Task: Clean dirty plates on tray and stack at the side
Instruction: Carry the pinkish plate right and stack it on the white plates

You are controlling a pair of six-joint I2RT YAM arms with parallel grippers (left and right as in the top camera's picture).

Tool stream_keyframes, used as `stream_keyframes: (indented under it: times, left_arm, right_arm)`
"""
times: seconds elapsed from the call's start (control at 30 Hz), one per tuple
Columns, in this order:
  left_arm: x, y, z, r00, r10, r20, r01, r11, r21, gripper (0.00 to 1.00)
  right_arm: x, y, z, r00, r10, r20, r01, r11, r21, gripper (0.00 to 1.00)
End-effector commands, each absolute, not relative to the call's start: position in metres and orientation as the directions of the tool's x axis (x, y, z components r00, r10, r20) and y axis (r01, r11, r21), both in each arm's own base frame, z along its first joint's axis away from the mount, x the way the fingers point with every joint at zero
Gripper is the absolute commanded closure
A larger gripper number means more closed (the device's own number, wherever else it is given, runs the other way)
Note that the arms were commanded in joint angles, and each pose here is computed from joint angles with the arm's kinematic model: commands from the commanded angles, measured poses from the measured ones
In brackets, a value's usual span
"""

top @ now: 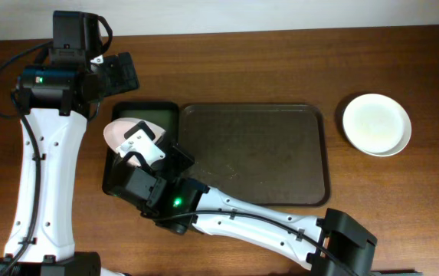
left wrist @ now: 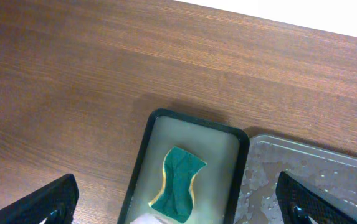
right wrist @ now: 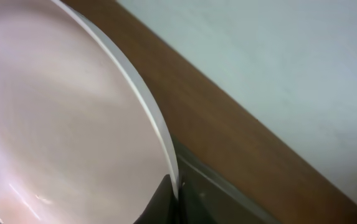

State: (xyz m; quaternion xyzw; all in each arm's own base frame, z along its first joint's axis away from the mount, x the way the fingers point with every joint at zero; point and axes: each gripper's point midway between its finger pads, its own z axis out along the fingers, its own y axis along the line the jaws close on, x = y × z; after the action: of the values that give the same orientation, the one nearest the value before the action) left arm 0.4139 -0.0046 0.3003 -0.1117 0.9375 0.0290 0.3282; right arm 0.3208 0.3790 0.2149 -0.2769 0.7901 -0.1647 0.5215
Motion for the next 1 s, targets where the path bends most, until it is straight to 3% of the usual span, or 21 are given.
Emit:
stream_keyframes:
  times: [0.0, 0.2, 0.47, 0.67, 0.8, 0.97]
  left_arm:
    - [0.414, -0.004, 0.298, -0.763, -0.193, -0.616, -0.232, 0.973, -0.018, 0.01]
    - [0.414, -0.004, 0.298, -0.763, -0.193, -0.617, -0.232, 0.973, -0.019, 0.01]
    - [0.414, -0.004, 0.298, -0.763, -0.193, -0.617, -0.232, 0.973, -0.019, 0.01]
    - [0.414, -0.004, 0.298, -0.763, -0.193, -0.616, -0.232, 0.973, -0.018, 0.01]
    - [0.414, -0.004, 0.298, -0.763, -0.193, -0.616, -0.232, 0.973, -0.018, 0.01]
    - [0.414, -0.004, 0.298, -0.763, -0.193, -0.616, -0.232, 0.973, -0.018, 0.01]
  right_arm:
    - [0.327, 0.370, 0.235, -0.281, -0.600, -0.749, -0.170, 0.799, -0.576, 0.96]
    - [0.330, 0.360, 0.247, -0.271, -0.585, -0.765, -0.078, 0.805, -0.588, 0.96]
    - [0.336, 0.371, 0.236, -0.301, -0.468, -0.831, -0.137, 0.884, -0.448, 0.96]
    - [0.360, 0.370, 0.186, -0.553, -0.249, -0.795, -0.292, 0.952, -0.095, 0.96]
    - [0.374, 0.362, 0.169, -0.704, -0.201, -0.681, -0.396, 0.907, 0.142, 0.96]
    - [0.395, 0.328, 0.168, -0.835, -0.120, -0.537, -0.396, 0.809, 0.434, 0.96]
